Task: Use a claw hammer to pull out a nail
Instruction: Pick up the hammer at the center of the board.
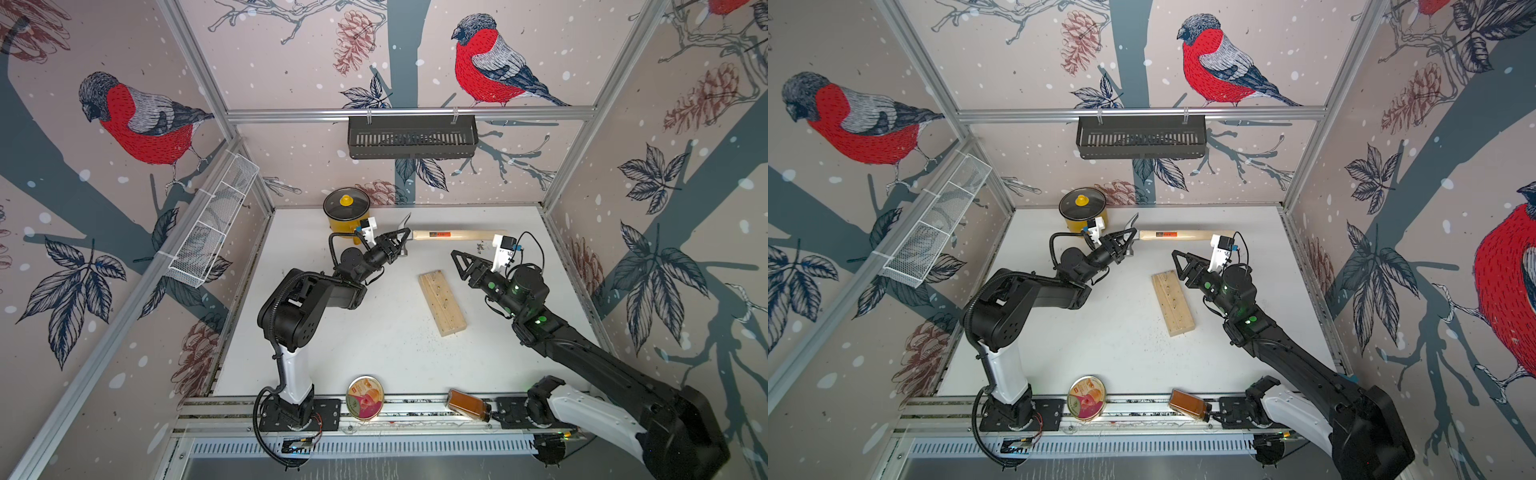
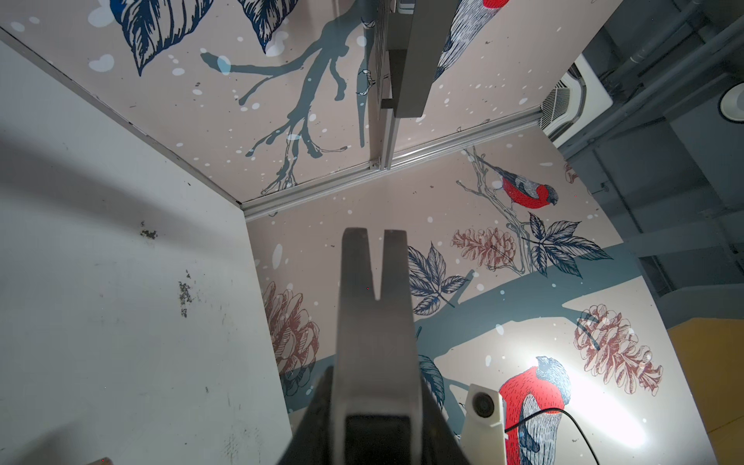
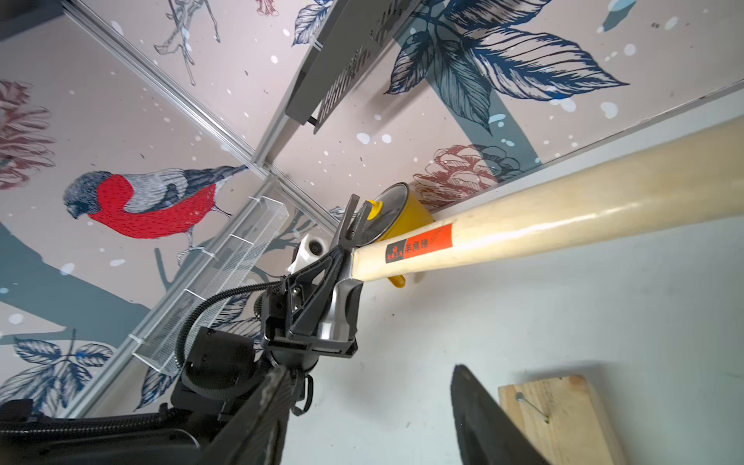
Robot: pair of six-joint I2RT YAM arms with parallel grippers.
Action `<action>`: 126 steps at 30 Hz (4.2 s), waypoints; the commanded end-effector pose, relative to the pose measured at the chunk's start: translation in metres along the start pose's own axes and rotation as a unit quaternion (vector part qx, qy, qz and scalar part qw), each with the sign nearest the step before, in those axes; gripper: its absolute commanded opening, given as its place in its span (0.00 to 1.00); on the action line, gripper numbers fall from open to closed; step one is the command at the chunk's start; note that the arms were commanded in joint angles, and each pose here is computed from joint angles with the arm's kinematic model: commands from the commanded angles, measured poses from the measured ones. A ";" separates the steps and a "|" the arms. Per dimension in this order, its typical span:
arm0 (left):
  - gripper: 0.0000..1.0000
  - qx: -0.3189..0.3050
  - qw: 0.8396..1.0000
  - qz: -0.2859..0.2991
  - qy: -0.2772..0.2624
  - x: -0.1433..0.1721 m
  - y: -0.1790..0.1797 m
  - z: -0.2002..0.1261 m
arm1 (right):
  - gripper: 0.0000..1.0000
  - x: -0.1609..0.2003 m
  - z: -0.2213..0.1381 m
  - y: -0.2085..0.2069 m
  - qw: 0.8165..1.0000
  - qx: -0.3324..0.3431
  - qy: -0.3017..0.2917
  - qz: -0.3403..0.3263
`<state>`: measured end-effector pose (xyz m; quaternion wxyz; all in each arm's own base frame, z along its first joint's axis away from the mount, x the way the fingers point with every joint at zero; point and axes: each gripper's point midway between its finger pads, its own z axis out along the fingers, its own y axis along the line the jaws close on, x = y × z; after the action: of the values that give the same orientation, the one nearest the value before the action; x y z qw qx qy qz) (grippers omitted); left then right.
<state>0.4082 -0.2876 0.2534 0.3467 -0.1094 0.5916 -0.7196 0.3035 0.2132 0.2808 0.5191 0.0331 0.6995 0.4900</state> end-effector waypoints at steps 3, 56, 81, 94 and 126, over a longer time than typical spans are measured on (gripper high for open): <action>0.00 0.072 0.996 0.012 -0.046 -0.010 -0.050 -0.002 | 0.62 -0.024 0.001 0.025 0.995 -0.076 -0.047 0.034; 0.00 0.094 0.993 0.007 -0.073 -0.003 -0.073 -0.012 | 0.27 -0.011 0.063 0.014 0.950 -0.217 -0.077 0.213; 0.00 0.098 0.992 0.014 -0.077 -0.009 -0.078 -0.015 | 0.53 0.007 0.073 0.003 0.961 -0.181 -0.055 0.204; 0.00 0.096 0.993 0.011 -0.069 -0.002 -0.078 -0.015 | 0.46 -0.010 0.088 0.000 0.956 -0.191 -0.075 0.211; 0.00 0.084 0.996 -0.023 -0.035 0.034 -0.057 -0.019 | 0.41 -0.028 0.115 -0.011 0.943 -0.220 -0.099 0.228</action>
<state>0.3732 -0.2937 0.2490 0.3403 -0.1705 0.5762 -0.7233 0.4153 0.2686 0.2746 0.4432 0.1462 0.5249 0.7118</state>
